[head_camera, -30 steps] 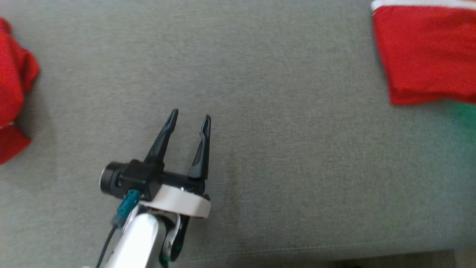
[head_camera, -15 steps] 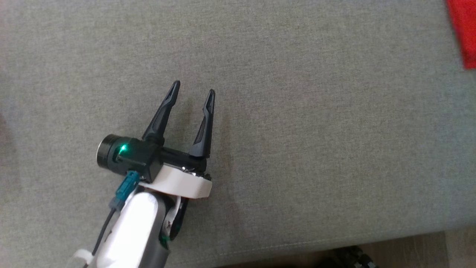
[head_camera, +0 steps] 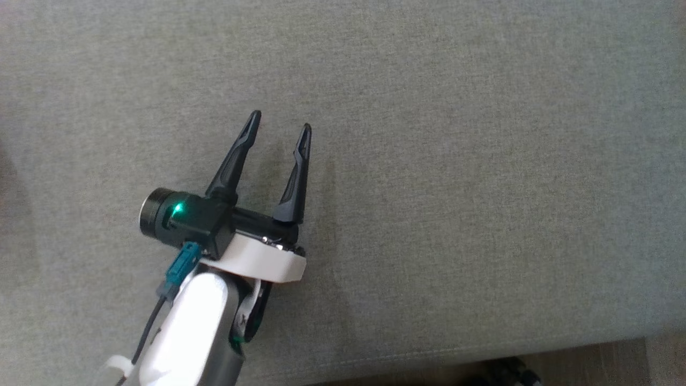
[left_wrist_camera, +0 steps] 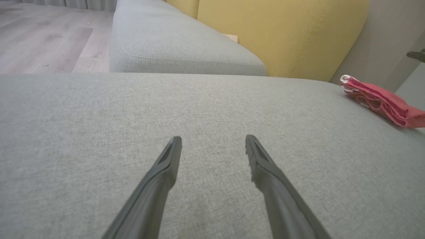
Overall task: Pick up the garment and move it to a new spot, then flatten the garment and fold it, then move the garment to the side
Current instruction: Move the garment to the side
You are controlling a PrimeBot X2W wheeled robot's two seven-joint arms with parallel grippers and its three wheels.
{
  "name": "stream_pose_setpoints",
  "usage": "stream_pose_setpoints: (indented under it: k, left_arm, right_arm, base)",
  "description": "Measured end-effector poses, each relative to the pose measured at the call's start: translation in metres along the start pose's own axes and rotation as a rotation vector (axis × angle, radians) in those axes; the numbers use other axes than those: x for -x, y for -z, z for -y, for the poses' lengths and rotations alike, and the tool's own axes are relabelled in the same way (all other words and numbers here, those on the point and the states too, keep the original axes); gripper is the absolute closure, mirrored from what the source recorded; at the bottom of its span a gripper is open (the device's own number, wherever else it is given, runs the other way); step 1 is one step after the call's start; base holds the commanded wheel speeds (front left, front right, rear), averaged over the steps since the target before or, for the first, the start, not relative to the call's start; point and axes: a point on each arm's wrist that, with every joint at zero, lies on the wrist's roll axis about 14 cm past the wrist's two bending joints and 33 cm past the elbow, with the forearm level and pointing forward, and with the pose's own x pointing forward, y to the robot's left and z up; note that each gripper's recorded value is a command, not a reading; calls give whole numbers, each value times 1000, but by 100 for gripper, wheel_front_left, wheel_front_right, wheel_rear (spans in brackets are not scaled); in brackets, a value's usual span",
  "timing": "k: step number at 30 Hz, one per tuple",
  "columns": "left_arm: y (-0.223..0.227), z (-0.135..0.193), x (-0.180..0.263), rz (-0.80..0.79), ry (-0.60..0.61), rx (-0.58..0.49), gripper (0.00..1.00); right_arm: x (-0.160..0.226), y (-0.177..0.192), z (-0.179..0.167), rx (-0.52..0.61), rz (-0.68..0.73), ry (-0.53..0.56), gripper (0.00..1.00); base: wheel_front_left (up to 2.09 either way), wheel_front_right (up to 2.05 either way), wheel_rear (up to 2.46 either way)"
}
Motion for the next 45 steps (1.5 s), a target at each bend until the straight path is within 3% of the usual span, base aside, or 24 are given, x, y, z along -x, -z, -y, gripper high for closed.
stream_pose_setpoints:
  k: [7, 13, 22, 27, 34, 45]
  left_arm:
    - [-18, -10, 12, 29, -60, -5, 0]
    - [-33, -39, 49, 37, -217, 34, 0]
    - [-64, -56, 106, 104, -334, 3, 0]
    - [-65, -52, 149, 107, -356, -13, 0]
    - [-64, -51, 201, 122, -400, -26, 0]
    - [-78, -40, 228, 185, -397, -70, 0]
  right_arm:
    - [8, -40, -68, -96, 218, -130, 0]
    - [52, -57, -149, -204, 328, -301, 0]
    - [145, -63, -234, -319, 390, -486, 0]
    - [189, -44, -241, -350, 371, -494, 0]
    - [231, -44, -238, -391, 428, -467, 0]
    - [273, -15, -242, -379, 409, -446, 0]
  base:
    - [0, 0, 0]
    - [0, 0, 0]
    - [0, 0, 0]
    - [0, 0, 0]
    - [0, 0, 0]
    - [0, 0, 0]
